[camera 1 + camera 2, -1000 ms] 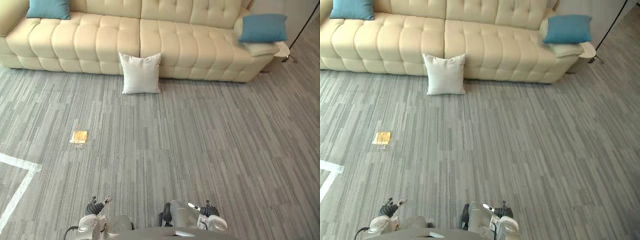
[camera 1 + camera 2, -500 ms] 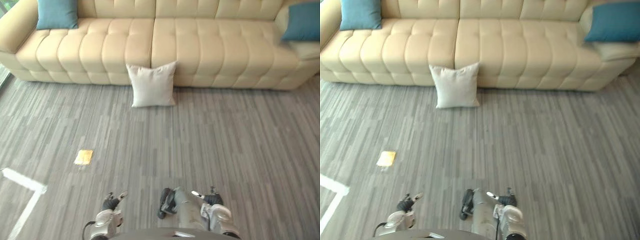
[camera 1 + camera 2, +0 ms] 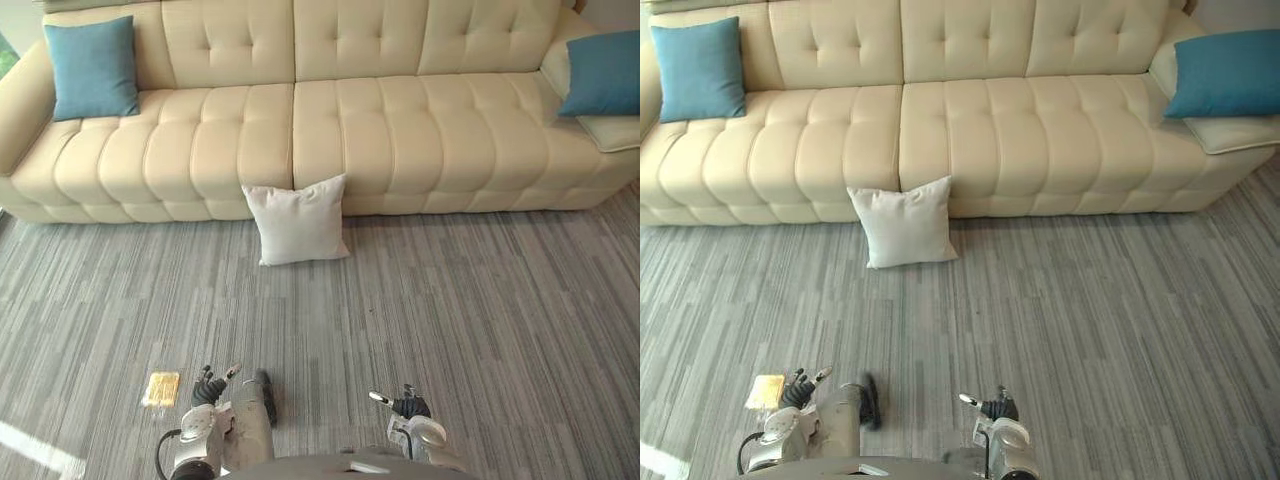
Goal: Pick up cushions and gather them together orderly.
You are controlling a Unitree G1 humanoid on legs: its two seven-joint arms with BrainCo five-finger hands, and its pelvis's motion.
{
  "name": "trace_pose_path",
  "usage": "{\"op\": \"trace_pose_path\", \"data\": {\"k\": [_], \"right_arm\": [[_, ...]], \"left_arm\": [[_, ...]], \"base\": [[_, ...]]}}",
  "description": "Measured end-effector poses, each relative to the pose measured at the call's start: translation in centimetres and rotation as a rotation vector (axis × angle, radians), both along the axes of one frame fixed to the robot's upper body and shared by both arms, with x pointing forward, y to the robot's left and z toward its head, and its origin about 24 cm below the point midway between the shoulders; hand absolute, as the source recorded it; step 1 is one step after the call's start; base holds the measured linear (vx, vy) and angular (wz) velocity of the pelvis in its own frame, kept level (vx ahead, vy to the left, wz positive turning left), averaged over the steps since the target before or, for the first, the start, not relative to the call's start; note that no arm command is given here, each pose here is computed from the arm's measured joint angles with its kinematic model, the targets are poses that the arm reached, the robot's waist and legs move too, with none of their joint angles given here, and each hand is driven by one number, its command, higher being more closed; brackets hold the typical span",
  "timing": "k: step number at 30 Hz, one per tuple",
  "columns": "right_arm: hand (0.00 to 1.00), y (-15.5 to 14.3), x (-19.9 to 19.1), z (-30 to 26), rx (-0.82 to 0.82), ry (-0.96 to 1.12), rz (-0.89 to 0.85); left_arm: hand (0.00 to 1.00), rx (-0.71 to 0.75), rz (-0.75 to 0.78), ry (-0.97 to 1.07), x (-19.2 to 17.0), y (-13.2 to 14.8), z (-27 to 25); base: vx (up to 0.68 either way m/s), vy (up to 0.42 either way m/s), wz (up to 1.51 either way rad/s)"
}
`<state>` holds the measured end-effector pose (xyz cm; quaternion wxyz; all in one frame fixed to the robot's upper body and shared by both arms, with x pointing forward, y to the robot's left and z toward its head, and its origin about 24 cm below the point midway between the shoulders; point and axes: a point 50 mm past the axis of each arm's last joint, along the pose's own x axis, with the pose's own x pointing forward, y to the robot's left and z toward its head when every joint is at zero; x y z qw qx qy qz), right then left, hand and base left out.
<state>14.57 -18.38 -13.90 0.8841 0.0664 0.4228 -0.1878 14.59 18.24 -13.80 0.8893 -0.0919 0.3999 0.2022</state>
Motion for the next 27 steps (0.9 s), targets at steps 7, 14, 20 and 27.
{"op": "trace_pose_path", "data": {"k": [7, 14, 20, 27], "right_arm": [[0.0, 1.0, -0.8, -0.6, 0.022, 0.036, 0.008], [0.0, 0.6, 0.4, 0.3, 0.016, -0.035, 0.013], [0.0, -0.3, 0.5, 0.5, -0.008, -0.041, 0.016], [0.0, -1.7, -0.9, -0.2, -0.052, 0.04, 0.039]], "left_arm": [[0.0, 0.037, -0.033, 0.059, -0.4, 1.6, -0.4], [0.0, 0.01, -0.04, 0.07, -0.7, 0.7, -0.6], [0.0, -0.027, -0.036, 0.109, -1.3, -0.3, -1.2], [0.0, -0.068, -0.066, 0.103, -1.1, -1.9, -1.3]], "base": [[0.54, 0.297, -0.04], [0.4, -0.008, 0.01], [0.41, -0.26, 0.16], [0.36, -0.194, 0.37]]}}
